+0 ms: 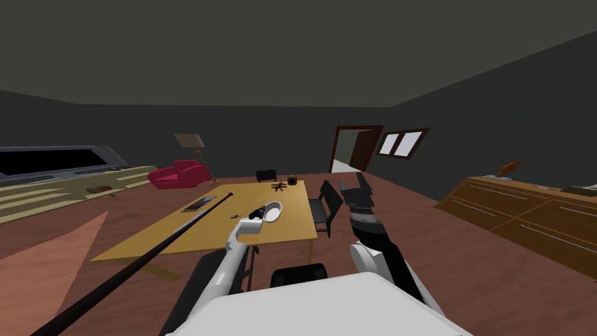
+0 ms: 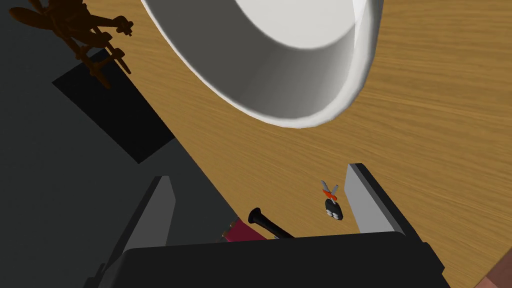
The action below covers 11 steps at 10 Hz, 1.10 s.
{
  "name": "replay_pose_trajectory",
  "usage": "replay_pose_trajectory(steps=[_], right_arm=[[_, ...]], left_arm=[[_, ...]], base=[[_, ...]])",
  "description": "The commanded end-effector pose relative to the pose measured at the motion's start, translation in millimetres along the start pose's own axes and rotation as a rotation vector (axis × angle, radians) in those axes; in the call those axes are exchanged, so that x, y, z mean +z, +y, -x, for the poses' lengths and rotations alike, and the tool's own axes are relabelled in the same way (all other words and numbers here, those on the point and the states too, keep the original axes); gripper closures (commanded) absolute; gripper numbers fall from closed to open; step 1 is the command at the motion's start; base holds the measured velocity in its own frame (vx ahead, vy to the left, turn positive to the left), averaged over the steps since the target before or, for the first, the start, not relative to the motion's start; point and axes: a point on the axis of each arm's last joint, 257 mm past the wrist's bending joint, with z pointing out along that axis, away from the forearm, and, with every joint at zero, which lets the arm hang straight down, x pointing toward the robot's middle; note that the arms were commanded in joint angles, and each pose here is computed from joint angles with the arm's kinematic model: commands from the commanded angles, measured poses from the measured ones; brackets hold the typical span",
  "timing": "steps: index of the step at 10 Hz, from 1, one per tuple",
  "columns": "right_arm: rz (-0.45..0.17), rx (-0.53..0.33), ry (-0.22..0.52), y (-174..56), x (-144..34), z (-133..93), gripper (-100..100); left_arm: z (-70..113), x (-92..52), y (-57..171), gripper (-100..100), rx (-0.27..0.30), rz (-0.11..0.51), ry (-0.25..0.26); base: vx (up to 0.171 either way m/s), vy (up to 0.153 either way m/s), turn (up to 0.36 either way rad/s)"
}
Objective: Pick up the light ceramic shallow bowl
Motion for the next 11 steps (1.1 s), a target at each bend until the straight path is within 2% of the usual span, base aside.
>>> replay_pose_trajectory(steps=[1, 2, 3, 5, 6, 9, 11], right_arm=[[0.000, 0.000, 0.000, 0, 0.0, 0, 0], [0.000, 0.000, 0.000, 0, 0.0, 0, 0], [0.000, 0.000, 0.000, 0, 0.0, 0, 0], [0.000, 0.000, 0.000, 0, 0.0, 0, 0], [0.000, 0.000, 0.000, 0, 0.0, 0, 0], [0.000, 0.000, 0.000, 0, 0.0, 0, 0], [0.000, 0.000, 0.000, 0, 0.0, 0, 0]], left_arm=[[-1.6, 3.5, 11, -100, 0.002, 0.046, 0.007], [-5.5, 6.9, 20, -100, 0.007, 0.091, 0.016], [-5.6, 6.8, 21, -100, 0.007, 0.094, 0.016], [-12.7, 11.4, 36, -100, 0.016, 0.173, 0.031], [-12.9, 11.0, 39, -100, 0.016, 0.182, 0.032], [-21.7, 12.7, 60, -100, 0.027, 0.287, 0.050], [-25.5, 12.3, 69, -100, 0.032, 0.336, 0.059]], base=[[0.011, -0.008, -0.019], [0.008, -0.007, -0.036], [0.006, -0.005, -0.023], [0.008, -0.008, -0.053], [0.008, -0.005, -0.017], [0.010, -0.005, -0.046], [0.008, -0.007, -0.029]])
